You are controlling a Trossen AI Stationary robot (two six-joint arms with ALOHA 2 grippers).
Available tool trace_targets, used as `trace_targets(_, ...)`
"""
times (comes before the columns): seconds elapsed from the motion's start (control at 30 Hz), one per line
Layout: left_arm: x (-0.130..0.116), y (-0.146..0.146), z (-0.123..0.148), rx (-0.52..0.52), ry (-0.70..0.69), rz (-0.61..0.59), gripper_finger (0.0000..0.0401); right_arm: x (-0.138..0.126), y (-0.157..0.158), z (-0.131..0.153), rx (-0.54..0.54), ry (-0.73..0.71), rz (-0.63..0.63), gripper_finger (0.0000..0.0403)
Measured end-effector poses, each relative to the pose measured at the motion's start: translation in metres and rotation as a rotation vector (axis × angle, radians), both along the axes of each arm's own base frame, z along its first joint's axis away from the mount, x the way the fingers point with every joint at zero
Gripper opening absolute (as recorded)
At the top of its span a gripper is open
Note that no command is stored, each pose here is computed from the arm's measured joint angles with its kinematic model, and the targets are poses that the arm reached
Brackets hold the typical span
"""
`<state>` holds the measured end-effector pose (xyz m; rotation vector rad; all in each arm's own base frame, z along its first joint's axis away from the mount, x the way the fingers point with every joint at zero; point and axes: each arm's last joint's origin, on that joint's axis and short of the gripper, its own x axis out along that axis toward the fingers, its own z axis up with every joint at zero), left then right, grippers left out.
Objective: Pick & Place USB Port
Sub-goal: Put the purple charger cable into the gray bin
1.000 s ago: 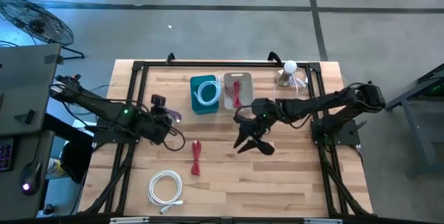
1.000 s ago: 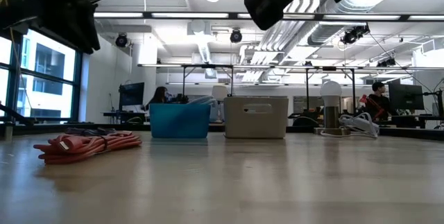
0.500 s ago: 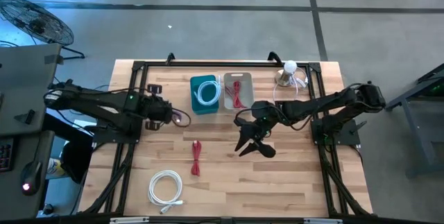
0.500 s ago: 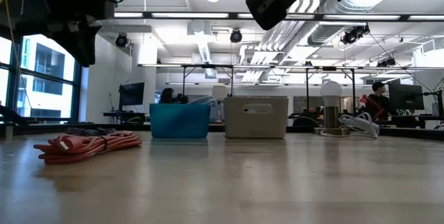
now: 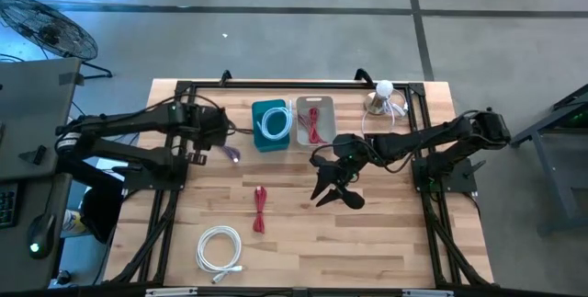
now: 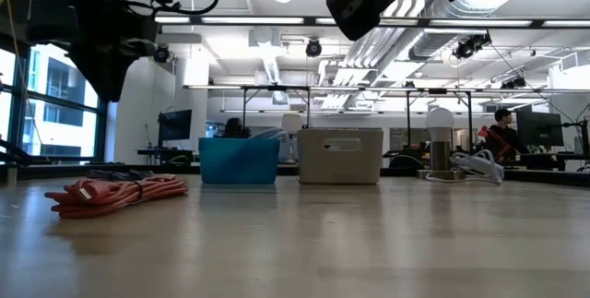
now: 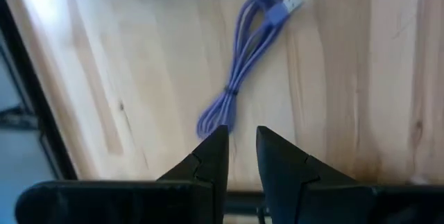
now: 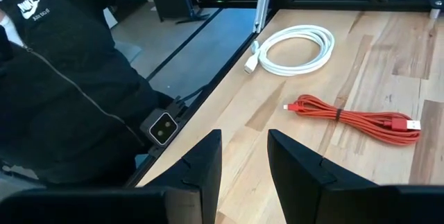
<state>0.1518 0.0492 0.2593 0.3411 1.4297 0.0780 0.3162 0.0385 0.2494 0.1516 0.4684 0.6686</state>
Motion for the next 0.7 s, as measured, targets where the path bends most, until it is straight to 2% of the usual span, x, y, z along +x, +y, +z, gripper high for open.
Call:
trace_targets(0.33, 0.007, 0.018, -0.004, -0.055, -0.065, 0.088, 0.0079, -0.002, 0.011, -0.001, -0.006, 0.009, 0.036, 0.0110)
trace_targets(0.43, 0.010, 0.020, -0.007, -0.055, -0.052, 0.120, 0.0105, -0.003, 0.015, -0.001, -0.006, 0.009, 0.049, 0.0110)
trace_targets(0.63, 0.015, 0.024, -0.014, -0.015, 0.004, 0.167, 0.0191, -0.004, 0.022, -0.002, -0.029, 0.005, 0.058, 0.0110)
trace_targets(0.7, 0.017, 0.025, -0.016, 0.001, 0.026, 0.173, 0.0205, -0.004, 0.023, -0.003, -0.040, 0.009, 0.054, 0.0110)
